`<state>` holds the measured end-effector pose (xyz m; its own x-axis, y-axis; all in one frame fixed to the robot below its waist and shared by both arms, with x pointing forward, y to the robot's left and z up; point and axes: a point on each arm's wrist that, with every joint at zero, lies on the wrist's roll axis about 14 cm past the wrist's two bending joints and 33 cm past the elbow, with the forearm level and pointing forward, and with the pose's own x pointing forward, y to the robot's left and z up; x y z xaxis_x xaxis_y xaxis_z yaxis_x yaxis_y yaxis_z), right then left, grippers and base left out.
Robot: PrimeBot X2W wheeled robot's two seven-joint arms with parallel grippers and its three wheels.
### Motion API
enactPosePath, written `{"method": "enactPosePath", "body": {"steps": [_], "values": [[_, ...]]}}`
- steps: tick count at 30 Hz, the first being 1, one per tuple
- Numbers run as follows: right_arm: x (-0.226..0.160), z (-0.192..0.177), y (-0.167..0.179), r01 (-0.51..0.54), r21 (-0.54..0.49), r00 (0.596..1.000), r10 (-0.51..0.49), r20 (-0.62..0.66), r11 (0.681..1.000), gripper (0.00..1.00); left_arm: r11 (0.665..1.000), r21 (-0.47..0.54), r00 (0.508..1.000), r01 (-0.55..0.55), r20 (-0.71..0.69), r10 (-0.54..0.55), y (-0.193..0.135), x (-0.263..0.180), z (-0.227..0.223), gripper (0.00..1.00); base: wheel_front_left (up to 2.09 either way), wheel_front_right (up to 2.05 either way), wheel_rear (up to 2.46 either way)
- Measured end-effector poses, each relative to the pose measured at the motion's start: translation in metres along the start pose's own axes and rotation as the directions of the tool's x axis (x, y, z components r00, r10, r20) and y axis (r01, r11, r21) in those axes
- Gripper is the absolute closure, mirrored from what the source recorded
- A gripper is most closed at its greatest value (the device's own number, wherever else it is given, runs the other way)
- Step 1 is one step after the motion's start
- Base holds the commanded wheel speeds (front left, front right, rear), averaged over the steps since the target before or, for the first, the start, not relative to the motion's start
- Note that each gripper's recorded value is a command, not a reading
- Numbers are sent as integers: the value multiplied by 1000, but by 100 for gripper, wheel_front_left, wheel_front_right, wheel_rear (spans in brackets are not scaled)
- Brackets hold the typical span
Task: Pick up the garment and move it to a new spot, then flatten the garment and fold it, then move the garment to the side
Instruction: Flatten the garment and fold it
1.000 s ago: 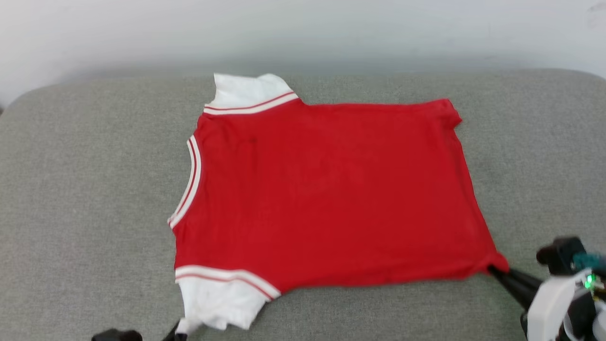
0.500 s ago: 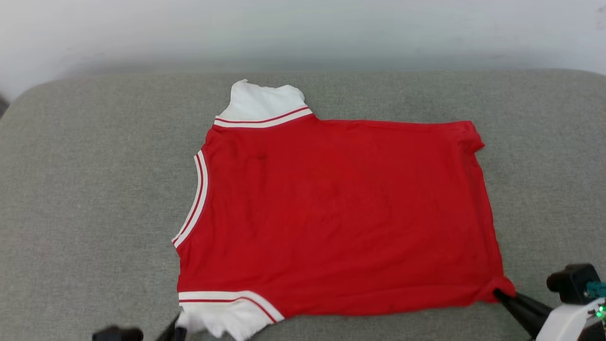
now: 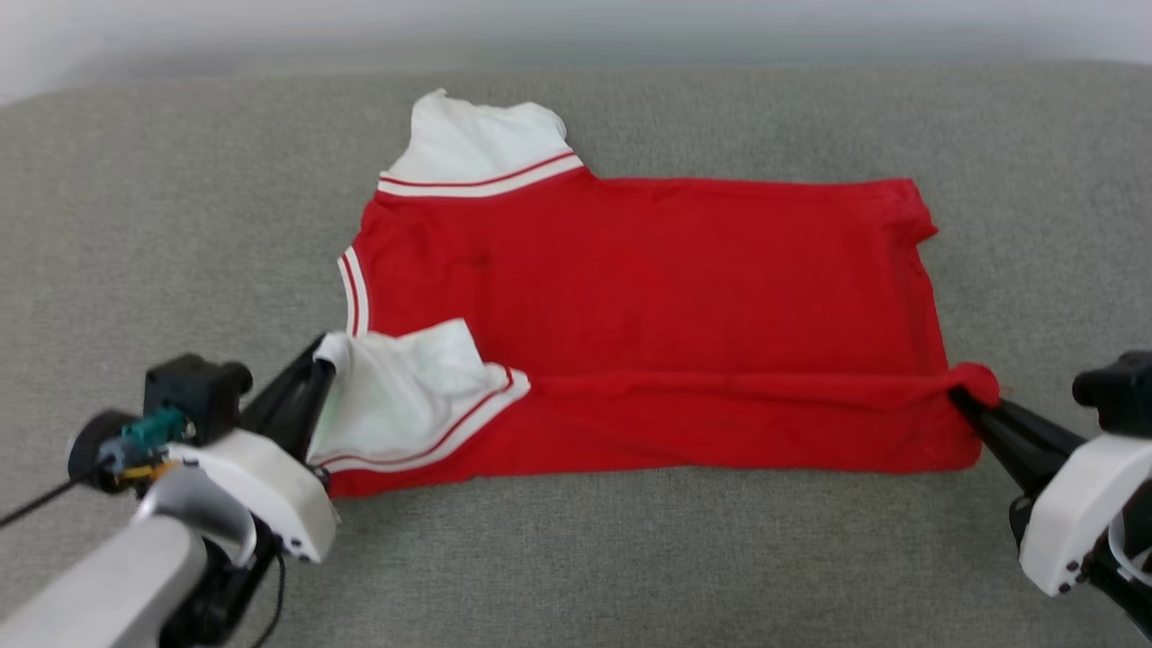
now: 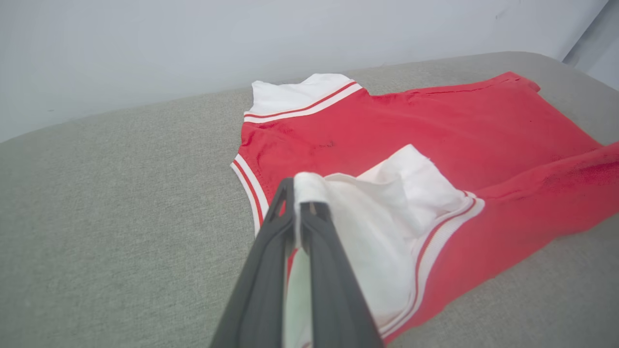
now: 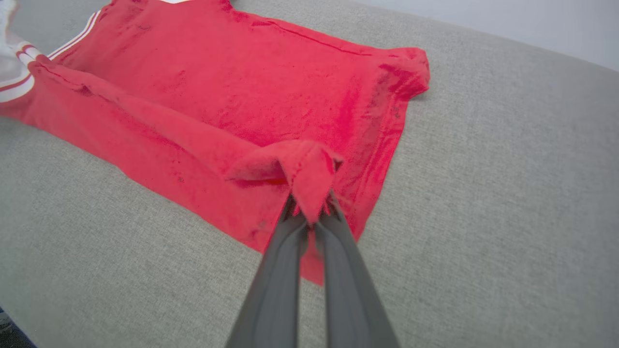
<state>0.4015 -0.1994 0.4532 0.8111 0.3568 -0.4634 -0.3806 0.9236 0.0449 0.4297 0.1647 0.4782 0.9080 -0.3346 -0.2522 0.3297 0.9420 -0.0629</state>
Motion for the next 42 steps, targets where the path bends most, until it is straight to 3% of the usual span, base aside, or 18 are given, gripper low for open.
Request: {"method": "enactPosePath", "body": {"steps": [3,11,16,21,22,23,24,28,37,42], "values": [[11,-1,-3,1,5,1000,0,-31,1000,100,999,38,1000,8,-14,-7,8,19,2,100,0,0,0],[46,-27,-15,10,27,989,-6,-150,1000,100,1000,21,990,6,-140,-3,26,64,-33,100,0,0,0],[62,-52,-23,21,33,974,-13,-228,999,100,1000,-12,967,20,-255,-22,26,74,-77,100,0,0,0],[70,-56,-25,23,42,971,-12,-238,999,100,1000,-16,963,22,-269,-26,29,80,-88,100,0,0,0],[70,-55,-26,24,42,973,-14,-231,999,81,1000,-11,966,19,-256,-21,29,81,-87,62,0,0,0],[69,-53,-25,24,48,975,-12,-224,999,67,1000,-8,969,16,-248,-17,29,81,-85,0,0,0,0],[69,-50,-24,24,50,977,-13,-212,998,0,1000,0,971,14,-240,-14,30,80,-83,0,0,0,0],[60,-36,-21,24,50,989,-16,-148,998,0,1000,29,977,0,-215,6,39,72,-67,0,0,0,0],[38,1,-12,18,31,1000,-18,-16,999,0,987,161,983,4,-183,25,57,58,16,0,0,0,0],[35,6,-6,10,28,1000,-9,-4,1000,0,986,155,954,62,-299,-13,52,52,32,0,0,0,0]]}}
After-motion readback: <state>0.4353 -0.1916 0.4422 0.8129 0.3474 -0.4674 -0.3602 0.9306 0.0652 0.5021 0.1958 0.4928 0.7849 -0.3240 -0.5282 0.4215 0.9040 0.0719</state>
